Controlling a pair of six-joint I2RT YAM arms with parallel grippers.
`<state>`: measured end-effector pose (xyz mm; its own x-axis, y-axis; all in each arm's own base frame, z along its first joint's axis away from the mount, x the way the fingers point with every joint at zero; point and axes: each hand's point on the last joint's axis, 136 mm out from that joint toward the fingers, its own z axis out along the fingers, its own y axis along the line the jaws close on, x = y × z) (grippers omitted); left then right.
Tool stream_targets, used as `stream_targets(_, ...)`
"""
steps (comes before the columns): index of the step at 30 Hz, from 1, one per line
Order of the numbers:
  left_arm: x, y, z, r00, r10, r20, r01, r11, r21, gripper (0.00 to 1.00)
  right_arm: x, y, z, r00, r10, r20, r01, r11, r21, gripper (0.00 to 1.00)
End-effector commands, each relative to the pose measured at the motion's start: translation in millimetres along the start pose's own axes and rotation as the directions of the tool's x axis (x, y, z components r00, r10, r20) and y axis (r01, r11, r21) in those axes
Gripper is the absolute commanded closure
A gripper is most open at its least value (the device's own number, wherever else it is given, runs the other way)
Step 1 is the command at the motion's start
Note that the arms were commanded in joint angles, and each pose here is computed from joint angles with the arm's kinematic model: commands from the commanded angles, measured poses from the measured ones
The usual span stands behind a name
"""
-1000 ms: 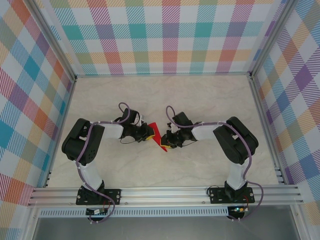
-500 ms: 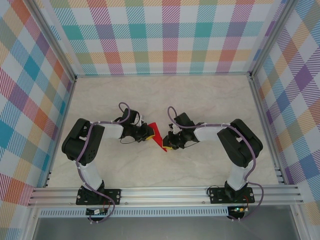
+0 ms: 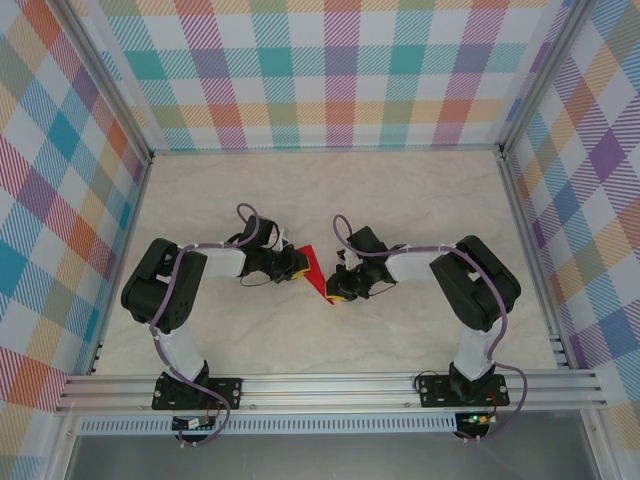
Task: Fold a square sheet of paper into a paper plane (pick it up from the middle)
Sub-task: Fold the wing for the fifth time at the center of the table.
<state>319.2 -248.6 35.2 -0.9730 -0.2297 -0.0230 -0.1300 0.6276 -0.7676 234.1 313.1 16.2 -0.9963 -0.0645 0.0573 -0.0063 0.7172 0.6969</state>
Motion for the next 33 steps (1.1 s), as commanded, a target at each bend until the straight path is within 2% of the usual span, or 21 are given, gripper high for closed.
stream_targets(1, 3.0, -16.9, -2.8, 0.999, 0.039, -0.008, -0.039, 0.999, 0.028, 0.84, 10.0, -14.9, 8.9, 0.999, 0.016, -0.049, -0.013, 0.998, 0.054, 0.87)
stream_targets(13, -0.4, -3.2, 3.9, 1.000, 0.019, -0.010, -0.019, 0.999, -0.031, 0.84, 14.9, -7.2, -7.6, 1.000, -0.012, -0.028, 0.013, 0.998, 0.060, 0.82)
stream_targets(24, -0.5, 6.5, 9.1, 1.000, 0.003, -0.019, -0.004, 0.998, -0.063, 0.85, 26.1, -12.2, -11.5, 0.999, -0.002, -0.053, 0.006, 0.998, 0.070, 0.81)
stream_targets(30, -1.2, 8.9, 10.8, 1.000, 0.001, -0.022, -0.002, 0.997, -0.073, 0.85, 27.7, -16.5, -8.4, 0.998, 0.003, -0.064, 0.002, 0.997, 0.080, 0.82)
stream_targets(33, -1.4, 8.6, 11.0, 1.000, 0.001, -0.023, -0.003, 0.997, -0.073, 0.85, 28.5, -22.9, -5.0, 0.997, 0.016, -0.071, -0.008, 0.995, 0.101, 0.86)
